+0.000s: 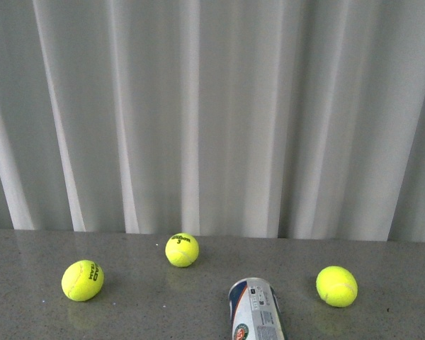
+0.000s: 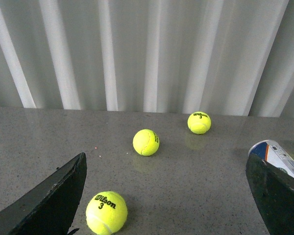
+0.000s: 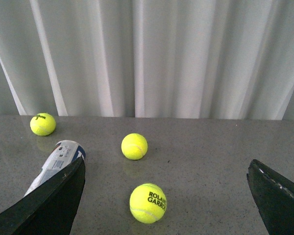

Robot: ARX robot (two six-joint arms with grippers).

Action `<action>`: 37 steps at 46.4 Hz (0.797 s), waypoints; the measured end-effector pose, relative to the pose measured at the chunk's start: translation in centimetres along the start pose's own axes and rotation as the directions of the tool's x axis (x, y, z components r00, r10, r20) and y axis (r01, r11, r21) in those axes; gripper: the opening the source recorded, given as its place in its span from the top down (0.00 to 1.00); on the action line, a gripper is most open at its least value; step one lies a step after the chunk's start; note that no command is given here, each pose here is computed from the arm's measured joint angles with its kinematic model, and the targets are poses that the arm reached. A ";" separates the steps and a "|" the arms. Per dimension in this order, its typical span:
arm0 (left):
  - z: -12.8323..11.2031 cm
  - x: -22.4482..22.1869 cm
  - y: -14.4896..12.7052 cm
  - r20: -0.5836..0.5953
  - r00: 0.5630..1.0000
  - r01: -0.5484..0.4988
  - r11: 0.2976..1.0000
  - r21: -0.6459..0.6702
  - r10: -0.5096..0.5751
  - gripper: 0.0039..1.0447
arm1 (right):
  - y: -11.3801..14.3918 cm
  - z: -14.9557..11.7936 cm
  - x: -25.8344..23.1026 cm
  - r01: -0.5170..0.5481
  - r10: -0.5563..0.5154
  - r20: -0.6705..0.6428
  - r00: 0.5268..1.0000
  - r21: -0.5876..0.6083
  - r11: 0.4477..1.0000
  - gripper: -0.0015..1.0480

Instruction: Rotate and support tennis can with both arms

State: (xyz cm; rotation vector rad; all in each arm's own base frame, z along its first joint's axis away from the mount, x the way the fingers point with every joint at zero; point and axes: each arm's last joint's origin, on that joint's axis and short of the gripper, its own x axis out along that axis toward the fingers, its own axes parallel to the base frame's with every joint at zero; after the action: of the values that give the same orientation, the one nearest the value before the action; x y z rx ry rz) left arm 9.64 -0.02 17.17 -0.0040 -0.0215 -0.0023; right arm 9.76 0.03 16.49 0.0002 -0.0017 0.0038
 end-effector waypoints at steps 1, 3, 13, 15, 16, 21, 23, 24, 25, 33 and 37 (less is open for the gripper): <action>0.0 0.0 0.0 0.000 1.000 0.000 1.000 0.000 0.000 0.06 | 0.0 0.0 0.0 0.000 0.000 0.000 1.000 0.000 1.000 0.07; 0.0 0.0 0.0 0.000 1.000 0.000 1.000 0.000 0.000 0.06 | 0.0 0.0 0.0 0.000 0.000 0.000 1.000 0.000 1.000 0.07; 0.0 0.0 0.0 0.000 1.000 0.000 1.000 0.000 0.000 0.06 | 0.0 0.0 0.0 0.000 0.000 0.000 1.000 0.000 1.000 0.07; 0.0 0.0 0.0 0.000 1.000 0.000 1.000 0.000 0.000 0.06 | 0.0 0.0 0.0 0.000 0.000 0.000 1.000 0.000 1.000 0.07; 0.0 0.0 0.0 0.000 1.000 0.000 1.000 0.000 0.000 0.06 | 0.0 0.0 0.0 0.000 0.000 0.000 1.000 0.000 1.000 0.07; 0.0 0.0 0.0 0.000 1.000 0.000 1.000 0.000 0.000 0.06 | 0.0 -0.1 0.0 -0.022 0.023 -0.048 0.999 0.019 1.000 0.07; 0.0 0.0 0.0 0.000 1.000 0.000 1.000 0.000 0.000 0.06 | 0.1 0.1 0.2 -0.049 0.064 -0.204 0.977 0.077 0.996 0.07; 0.0 0.0 0.0 0.000 1.000 0.000 1.000 0.000 0.000 0.06 | 0.2 0.2 0.5 -0.047 0.069 -0.255 0.965 0.091 0.995 0.07; 0.0 0.0 0.0 0.000 1.000 0.000 1.000 0.000 0.000 0.06 | 0.2 0.4 0.8 -0.045 0.075 -0.292 0.953 0.107 0.993 0.07; 0.0 0.0 0.0 0.001 1.000 0.000 1.000 0.000 0.000 0.06 | 2.3 2.9 6.6 -0.092 0.191 -0.535 0.823 0.207 0.974 0.07; 0.0 0.0 0.0 0.000 1.000 0.000 1.000 0.000 0.000 0.06 | 4.1 3.0 10.5 -0.109 0.249 -0.636 0.730 0.252 0.962 0.07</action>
State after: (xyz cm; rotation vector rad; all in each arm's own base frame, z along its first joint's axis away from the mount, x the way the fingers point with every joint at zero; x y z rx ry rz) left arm 9.64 -0.02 17.16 -0.0040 -0.0215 -0.0023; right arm 20.21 4.13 19.47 0.2022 0.7255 0.2026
